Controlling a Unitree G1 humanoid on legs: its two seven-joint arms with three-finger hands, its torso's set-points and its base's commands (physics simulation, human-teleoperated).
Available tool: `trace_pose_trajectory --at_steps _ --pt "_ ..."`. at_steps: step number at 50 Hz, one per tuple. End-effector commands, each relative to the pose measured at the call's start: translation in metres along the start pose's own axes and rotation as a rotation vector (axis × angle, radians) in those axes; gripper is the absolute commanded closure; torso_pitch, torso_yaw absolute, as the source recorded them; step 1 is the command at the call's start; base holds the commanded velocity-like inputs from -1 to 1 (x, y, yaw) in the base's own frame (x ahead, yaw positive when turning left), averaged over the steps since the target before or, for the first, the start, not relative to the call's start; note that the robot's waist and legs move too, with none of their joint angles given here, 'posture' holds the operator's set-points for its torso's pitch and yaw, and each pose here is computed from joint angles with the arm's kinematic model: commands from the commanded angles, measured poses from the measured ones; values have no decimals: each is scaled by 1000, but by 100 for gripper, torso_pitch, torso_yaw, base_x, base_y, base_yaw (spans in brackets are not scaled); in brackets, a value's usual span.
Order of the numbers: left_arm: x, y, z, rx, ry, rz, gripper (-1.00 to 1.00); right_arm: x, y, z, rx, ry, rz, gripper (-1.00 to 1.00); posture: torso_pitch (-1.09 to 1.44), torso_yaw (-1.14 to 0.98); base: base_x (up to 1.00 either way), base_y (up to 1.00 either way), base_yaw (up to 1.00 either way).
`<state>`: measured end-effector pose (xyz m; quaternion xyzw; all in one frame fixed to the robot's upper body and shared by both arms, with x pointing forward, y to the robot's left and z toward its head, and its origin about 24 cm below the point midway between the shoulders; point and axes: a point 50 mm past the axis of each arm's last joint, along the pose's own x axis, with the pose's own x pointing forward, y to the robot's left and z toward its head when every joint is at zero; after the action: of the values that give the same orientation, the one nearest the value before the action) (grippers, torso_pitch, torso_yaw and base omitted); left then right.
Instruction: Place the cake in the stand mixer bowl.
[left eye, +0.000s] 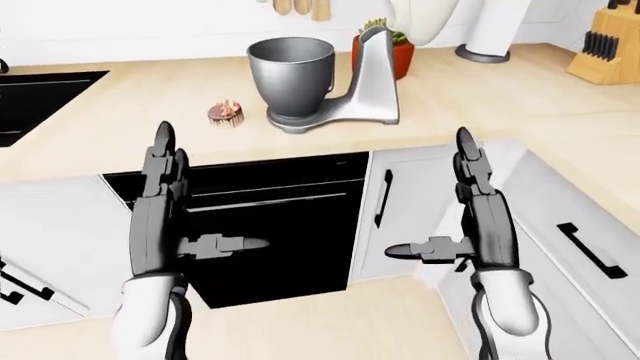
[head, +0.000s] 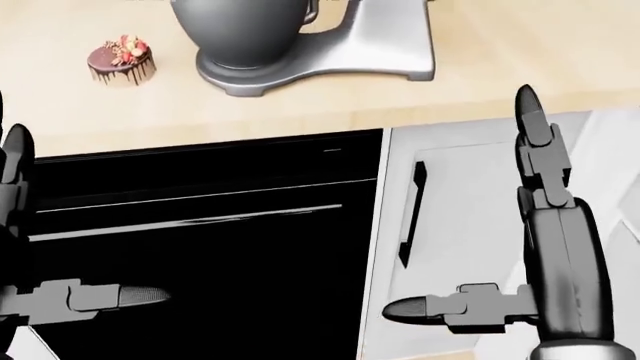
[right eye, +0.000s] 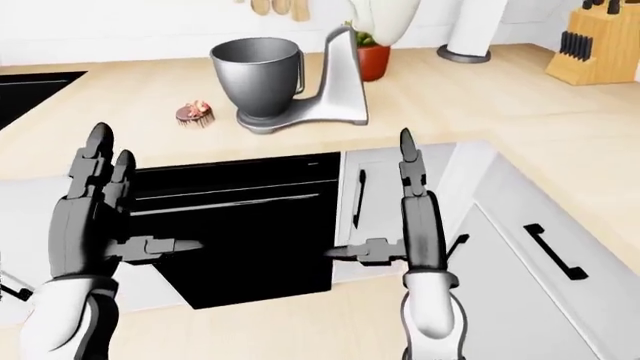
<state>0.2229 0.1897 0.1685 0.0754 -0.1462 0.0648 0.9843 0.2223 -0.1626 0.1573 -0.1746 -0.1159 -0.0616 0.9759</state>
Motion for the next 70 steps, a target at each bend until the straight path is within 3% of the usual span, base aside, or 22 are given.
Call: trace_pose_trajectory --at_steps 1,38,70 --pt "-1 1 11 5 -64 -1 -100 0 -3 9 -1 -53 -22 -95 0 0 20 0 0" --pt "-7 14 41 -1 -128 41 -100 -1 -4 8 1 -55 -29 -95 0 0 19 0 0" --pt "-9 19 52 -2 -152 61 -100 -2 -4 10 -1 -59 -33 -95 0 0 9 0 0"
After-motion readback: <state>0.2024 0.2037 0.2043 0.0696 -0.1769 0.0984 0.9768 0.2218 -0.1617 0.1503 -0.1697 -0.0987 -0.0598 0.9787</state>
